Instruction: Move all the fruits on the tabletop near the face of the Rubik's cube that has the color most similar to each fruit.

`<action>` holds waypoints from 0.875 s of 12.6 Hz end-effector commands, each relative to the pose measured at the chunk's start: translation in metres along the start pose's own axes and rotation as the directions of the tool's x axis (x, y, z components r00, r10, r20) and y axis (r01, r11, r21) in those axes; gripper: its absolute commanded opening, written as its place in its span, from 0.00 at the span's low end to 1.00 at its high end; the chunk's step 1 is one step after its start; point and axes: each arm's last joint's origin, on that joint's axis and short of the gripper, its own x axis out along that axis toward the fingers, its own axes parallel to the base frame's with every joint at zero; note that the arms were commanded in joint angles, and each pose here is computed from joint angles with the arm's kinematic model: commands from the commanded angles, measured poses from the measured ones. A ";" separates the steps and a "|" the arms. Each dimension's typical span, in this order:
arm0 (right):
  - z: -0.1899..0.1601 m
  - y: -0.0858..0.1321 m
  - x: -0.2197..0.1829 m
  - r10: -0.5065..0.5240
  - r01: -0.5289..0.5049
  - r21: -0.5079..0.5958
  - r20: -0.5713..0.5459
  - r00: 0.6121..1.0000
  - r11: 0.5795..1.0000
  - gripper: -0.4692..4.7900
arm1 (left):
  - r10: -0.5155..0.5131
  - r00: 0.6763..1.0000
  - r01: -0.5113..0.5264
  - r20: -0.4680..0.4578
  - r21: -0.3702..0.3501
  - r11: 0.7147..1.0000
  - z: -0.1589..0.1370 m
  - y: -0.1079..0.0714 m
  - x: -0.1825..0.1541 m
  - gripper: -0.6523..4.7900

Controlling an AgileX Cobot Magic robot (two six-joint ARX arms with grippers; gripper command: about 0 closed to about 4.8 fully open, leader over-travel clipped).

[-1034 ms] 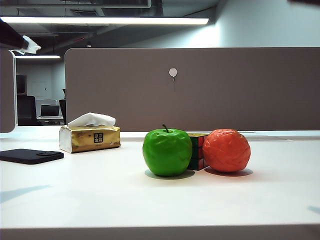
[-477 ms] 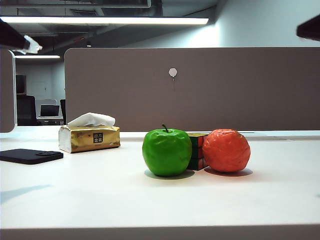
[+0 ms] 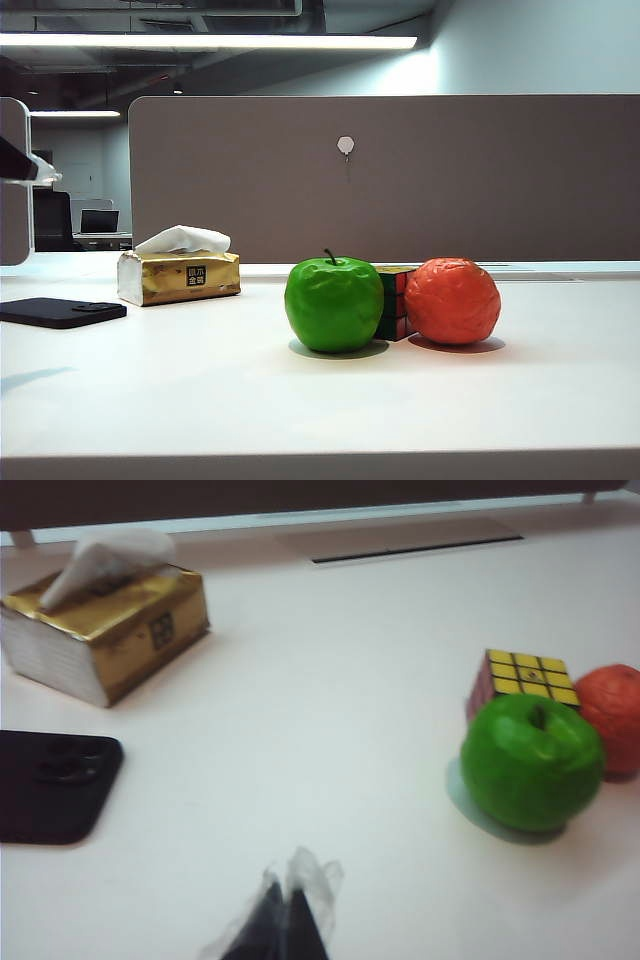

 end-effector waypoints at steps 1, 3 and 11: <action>0.002 -0.008 0.000 -0.081 0.081 -0.017 0.021 0.997 0.997 0.09 | 0.100 0.994 -0.100 0.034 -0.002 0.995 0.003 0.004 0.000 0.11; 0.002 -0.012 0.000 -0.119 0.120 -0.023 0.022 0.993 0.993 0.09 | 0.152 0.988 -0.152 0.035 -0.006 0.988 0.003 0.009 -0.001 0.11; 0.002 -0.014 -0.001 -0.147 0.148 -0.066 0.026 0.989 0.987 0.09 | 0.345 0.935 -0.342 0.079 -0.046 0.938 0.008 0.034 -0.006 0.11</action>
